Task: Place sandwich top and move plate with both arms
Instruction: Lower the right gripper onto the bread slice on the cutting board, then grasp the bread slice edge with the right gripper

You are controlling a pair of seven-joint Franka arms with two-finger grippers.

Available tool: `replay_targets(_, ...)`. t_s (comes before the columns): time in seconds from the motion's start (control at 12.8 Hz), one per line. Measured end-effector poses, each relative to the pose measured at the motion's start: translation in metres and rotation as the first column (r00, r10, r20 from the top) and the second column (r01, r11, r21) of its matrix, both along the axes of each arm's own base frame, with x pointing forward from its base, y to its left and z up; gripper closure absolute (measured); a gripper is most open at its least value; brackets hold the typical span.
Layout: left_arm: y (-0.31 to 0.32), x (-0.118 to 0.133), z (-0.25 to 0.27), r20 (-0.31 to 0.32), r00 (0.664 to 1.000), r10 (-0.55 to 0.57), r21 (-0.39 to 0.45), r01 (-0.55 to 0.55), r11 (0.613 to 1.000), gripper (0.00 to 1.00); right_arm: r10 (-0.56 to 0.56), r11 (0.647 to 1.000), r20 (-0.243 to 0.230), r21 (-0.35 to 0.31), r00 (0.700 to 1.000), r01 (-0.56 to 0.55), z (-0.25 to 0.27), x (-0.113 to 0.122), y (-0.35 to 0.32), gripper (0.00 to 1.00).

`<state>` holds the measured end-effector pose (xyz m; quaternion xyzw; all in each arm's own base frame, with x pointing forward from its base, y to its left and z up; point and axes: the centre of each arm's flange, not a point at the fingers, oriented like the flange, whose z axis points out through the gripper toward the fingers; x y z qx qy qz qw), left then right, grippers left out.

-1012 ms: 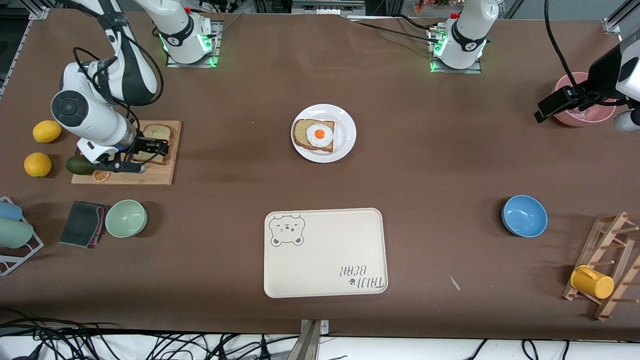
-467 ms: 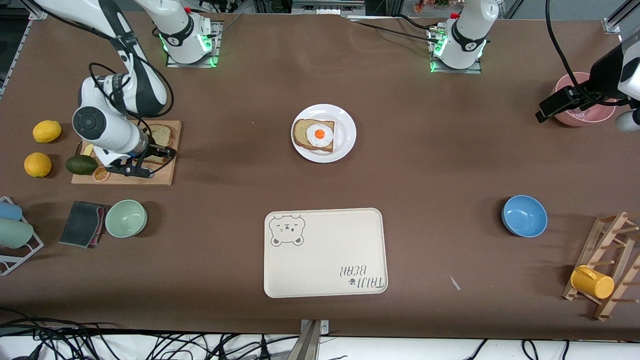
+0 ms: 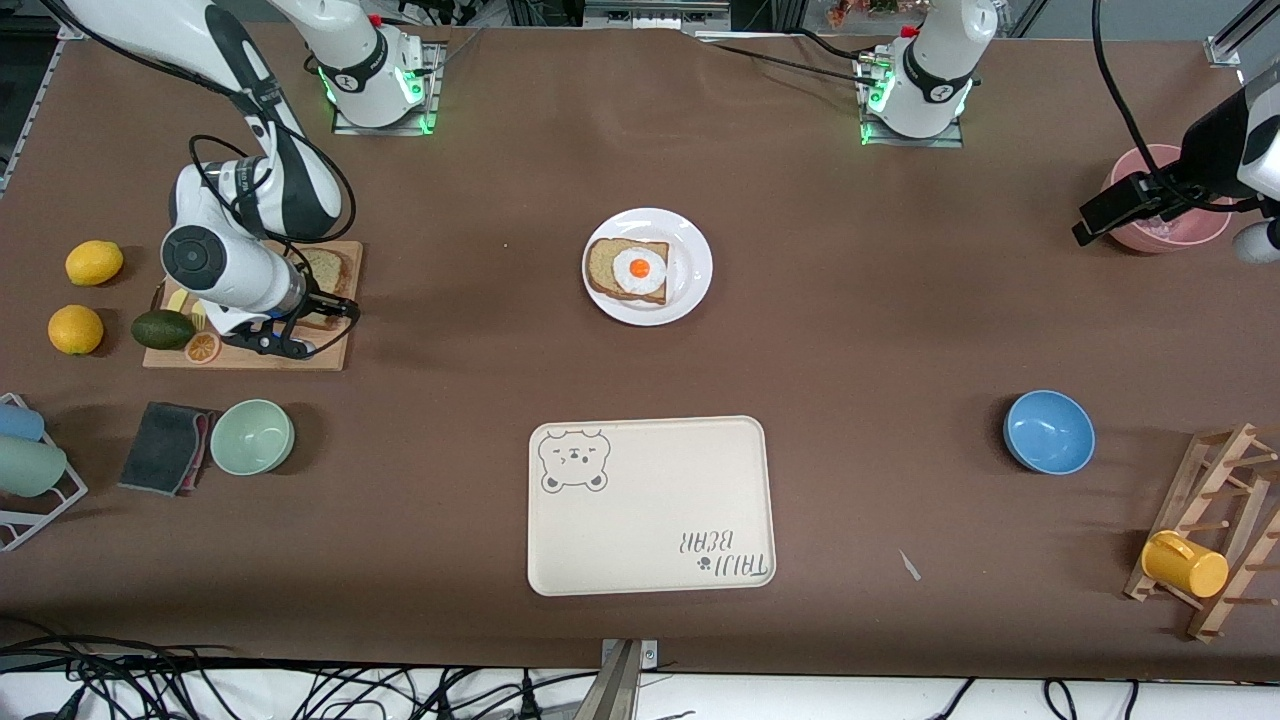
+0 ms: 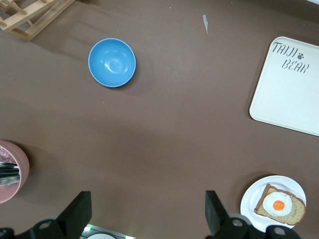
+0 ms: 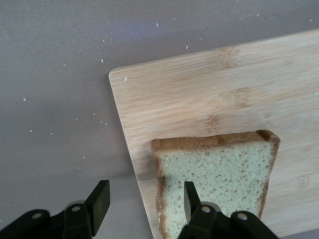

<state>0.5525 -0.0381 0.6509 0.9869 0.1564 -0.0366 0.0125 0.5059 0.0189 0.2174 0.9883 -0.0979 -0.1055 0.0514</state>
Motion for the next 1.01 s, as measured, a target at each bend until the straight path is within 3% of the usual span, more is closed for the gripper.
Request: replay_targets(1.01, -0.004, 0.013, -0.023, -0.019, 1.000, -0.005, -0.001, 0.005, 1.000, 0.00, -0.015, 1.000, -0.055, -0.019, 0.998, 0.014, -0.020, -0.007, -0.004, 0.38)
